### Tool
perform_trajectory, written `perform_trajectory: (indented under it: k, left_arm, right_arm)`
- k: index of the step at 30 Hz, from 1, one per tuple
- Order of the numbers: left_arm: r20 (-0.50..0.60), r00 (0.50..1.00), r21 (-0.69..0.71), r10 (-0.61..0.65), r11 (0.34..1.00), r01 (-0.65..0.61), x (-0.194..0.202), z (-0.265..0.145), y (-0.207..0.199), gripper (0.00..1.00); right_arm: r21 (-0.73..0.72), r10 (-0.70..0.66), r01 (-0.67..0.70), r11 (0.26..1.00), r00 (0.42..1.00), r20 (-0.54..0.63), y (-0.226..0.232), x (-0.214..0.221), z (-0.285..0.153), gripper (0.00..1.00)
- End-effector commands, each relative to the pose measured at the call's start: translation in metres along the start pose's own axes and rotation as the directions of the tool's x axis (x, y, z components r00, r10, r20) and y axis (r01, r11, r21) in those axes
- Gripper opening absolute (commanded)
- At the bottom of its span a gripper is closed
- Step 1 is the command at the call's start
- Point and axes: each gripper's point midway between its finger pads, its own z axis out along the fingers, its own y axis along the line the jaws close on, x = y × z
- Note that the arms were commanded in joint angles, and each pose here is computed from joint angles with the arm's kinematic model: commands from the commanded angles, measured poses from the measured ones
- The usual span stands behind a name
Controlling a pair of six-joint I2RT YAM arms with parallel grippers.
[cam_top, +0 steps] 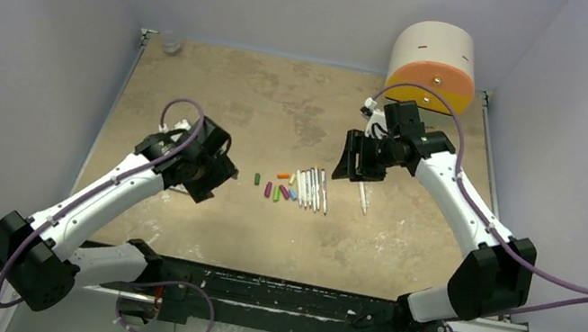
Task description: Open the pen caps
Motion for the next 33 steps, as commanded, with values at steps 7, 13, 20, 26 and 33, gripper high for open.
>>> perform_trajectory:
  k: [7,13,20,26,33]
  left_arm:
    - [-0.009,0.962,-0.117,-0.274,0.956,0.271,-0.005,0.049,0.032,0.64]
    - [0.153,0.931,-0.231,-0.331,0.904,0.36,-0.041,0.057,0.043,0.65]
    - [0.297,0.879,-0.33,-0.373,0.823,0.461,-0.06,0.058,0.058,0.65]
    - [0.319,0.848,-0.382,-0.422,0.762,0.523,-0.054,0.072,0.079,0.67]
    - [0.289,0.853,-0.458,-0.435,0.719,0.522,-0.051,0.09,0.099,0.71]
  right_arm:
    - [-0.005,0.052,-0.052,0.999,0.998,0.043,0.046,-0.016,-0.03,0.56]
    - [-0.043,-0.021,0.023,0.999,0.999,0.043,0.063,-0.007,-0.048,0.56]
    - [-0.038,-0.1,0.102,0.994,0.993,0.056,0.056,0.022,-0.066,0.56]
    - [-0.041,-0.069,0.073,0.996,0.994,0.084,0.055,0.036,-0.077,0.55]
    - [-0.041,-0.017,0.021,0.999,0.995,0.102,0.057,0.033,-0.079,0.53]
